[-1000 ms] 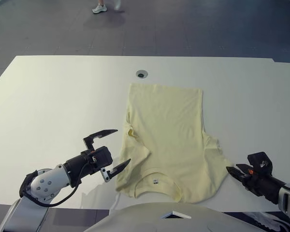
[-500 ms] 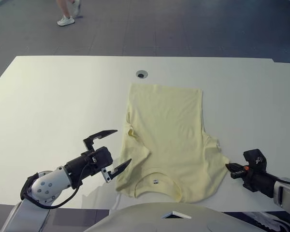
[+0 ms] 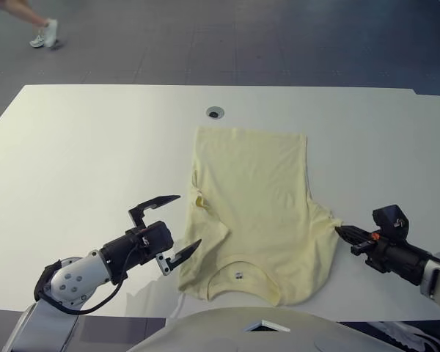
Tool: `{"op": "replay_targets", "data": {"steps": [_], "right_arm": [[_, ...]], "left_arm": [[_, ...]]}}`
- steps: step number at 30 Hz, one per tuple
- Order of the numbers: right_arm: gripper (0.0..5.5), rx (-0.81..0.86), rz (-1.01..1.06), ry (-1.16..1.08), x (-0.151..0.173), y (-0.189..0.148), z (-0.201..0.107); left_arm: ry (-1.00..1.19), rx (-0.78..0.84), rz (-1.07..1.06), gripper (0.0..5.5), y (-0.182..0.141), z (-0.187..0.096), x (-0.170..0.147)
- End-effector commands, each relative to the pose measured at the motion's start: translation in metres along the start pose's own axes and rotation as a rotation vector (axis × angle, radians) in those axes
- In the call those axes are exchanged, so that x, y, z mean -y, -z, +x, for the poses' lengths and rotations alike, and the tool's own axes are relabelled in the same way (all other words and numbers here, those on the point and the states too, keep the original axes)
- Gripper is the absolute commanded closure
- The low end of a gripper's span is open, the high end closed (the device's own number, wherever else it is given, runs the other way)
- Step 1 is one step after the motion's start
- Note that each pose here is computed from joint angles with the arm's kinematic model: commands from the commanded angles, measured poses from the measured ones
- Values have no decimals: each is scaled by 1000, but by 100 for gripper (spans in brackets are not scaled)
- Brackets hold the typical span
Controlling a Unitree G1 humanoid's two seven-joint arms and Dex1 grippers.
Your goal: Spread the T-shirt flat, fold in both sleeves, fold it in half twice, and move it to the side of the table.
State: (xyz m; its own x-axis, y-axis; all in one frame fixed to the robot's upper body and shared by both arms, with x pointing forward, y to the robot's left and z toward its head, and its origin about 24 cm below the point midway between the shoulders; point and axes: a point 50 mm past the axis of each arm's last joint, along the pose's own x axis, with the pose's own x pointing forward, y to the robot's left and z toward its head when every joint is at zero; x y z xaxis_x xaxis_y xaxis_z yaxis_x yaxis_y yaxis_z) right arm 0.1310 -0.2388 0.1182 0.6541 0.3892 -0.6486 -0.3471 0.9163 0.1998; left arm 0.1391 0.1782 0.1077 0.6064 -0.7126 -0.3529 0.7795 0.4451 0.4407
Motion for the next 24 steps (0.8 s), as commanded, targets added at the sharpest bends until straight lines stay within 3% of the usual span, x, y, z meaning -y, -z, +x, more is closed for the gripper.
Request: {"op": "replay_targets", "data": {"steps": [1, 24], "right_arm": [[549, -25, -26, -104, -13, -4, 2], [549, -105, -22, -374, -62, -1, 48]], "left_arm": [[4, -11, 4, 10, 2, 2, -1], [17, -15, -3, 10, 5, 6, 3]]}}
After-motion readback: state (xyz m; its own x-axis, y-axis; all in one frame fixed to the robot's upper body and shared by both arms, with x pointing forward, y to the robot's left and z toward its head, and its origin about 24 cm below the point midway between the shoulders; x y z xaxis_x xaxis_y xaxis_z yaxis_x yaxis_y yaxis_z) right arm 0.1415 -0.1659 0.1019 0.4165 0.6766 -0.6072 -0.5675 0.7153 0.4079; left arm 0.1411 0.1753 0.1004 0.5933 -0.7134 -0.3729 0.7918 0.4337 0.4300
